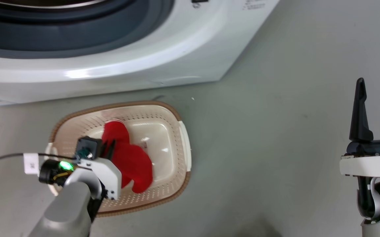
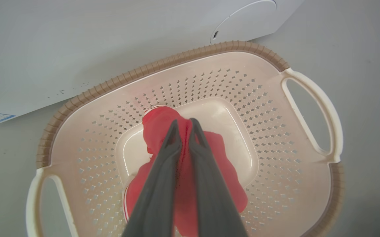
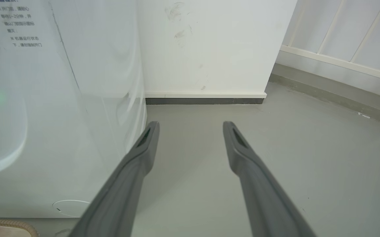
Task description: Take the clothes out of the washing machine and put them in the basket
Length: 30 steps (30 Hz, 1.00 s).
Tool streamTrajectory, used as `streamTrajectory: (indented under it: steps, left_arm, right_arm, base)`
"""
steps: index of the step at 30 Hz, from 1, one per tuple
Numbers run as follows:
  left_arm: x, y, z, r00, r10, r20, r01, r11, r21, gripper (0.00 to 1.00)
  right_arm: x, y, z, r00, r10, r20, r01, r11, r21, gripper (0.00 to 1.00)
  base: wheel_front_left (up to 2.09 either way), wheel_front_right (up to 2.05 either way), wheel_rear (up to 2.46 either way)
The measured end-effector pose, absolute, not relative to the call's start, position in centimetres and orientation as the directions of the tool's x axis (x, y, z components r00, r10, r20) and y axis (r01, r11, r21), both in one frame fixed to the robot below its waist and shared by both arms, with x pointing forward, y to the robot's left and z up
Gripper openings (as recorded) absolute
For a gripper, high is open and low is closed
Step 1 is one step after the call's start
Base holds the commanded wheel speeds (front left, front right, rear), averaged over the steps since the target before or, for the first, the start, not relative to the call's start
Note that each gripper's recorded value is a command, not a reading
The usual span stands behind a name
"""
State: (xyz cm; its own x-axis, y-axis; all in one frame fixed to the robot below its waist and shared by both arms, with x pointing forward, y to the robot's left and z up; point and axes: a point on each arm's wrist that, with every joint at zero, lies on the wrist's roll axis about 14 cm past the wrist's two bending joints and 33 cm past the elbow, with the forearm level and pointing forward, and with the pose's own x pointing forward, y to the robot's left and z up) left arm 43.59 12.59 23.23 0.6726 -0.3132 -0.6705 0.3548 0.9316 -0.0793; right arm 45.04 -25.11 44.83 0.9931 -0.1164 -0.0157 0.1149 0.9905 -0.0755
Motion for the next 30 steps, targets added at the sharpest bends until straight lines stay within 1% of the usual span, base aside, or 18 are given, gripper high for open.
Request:
streamTrajectory:
  steps: [3, 8, 16, 17, 18, 26, 30]
  left_arm:
    - [44.4, 12.4, 21.8, 0.658, -0.311, -0.685, 0.358, 0.93, -0.079, 0.0]
    - [44.2, 12.1, 19.3, 0.612, -0.314, -0.726, 0.378, 0.922, -0.08, 0.0]
    - [44.2, 11.8, 17.9, 0.586, -0.312, -0.748, 0.384, 0.92, -0.083, 0.0]
    - [44.1, 11.8, 17.9, 0.584, -0.312, -0.749, 0.39, 0.918, -0.078, 0.27]
    - [44.2, 12.0, 18.1, 0.592, -0.303, -0.747, 0.387, 0.92, -0.067, 1.0]
    - [44.1, 12.5, 20.1, 0.63, -0.283, -0.723, 0.342, 0.937, -0.068, 1.0]
    - [44.5, 12.3, 22.6, 0.682, -0.291, -0.671, 0.319, 0.944, -0.086, 1.0]
  right_arm:
    - [44.7, -26.0, 43.8, 0.989, -0.141, -0.045, 0.137, 0.987, -0.081, 1.0]
    - [44.5, -27.1, 42.8, 0.983, -0.17, -0.071, 0.164, 0.982, -0.091, 1.0]
    - [44.2, -27.9, 42.5, 0.978, -0.193, -0.083, 0.185, 0.978, -0.095, 1.0]
    - [44.2, -27.9, 42.6, 0.978, -0.193, -0.082, 0.185, 0.978, -0.094, 1.0]
    - [44.3, -27.8, 42.5, 0.978, -0.191, -0.082, 0.183, 0.979, -0.09, 1.0]
    - [44.5, -27.2, 43.7, 0.984, -0.173, -0.05, 0.168, 0.982, -0.082, 1.0]
    - [44.4, -26.8, 45.1, 0.986, -0.163, -0.019, 0.161, 0.984, -0.078, 1.0]
  base:
    - [0.0, 0.0, 0.0]
    - [0.0, 0.0, 0.0]
    - [0.0, 0.0, 0.0]
    - [0.0, 0.0, 0.0]
    - [0.0, 0.0, 0.0]
    - [0.0, 0.0, 0.0]
    - [0.0, 0.0, 0.0]
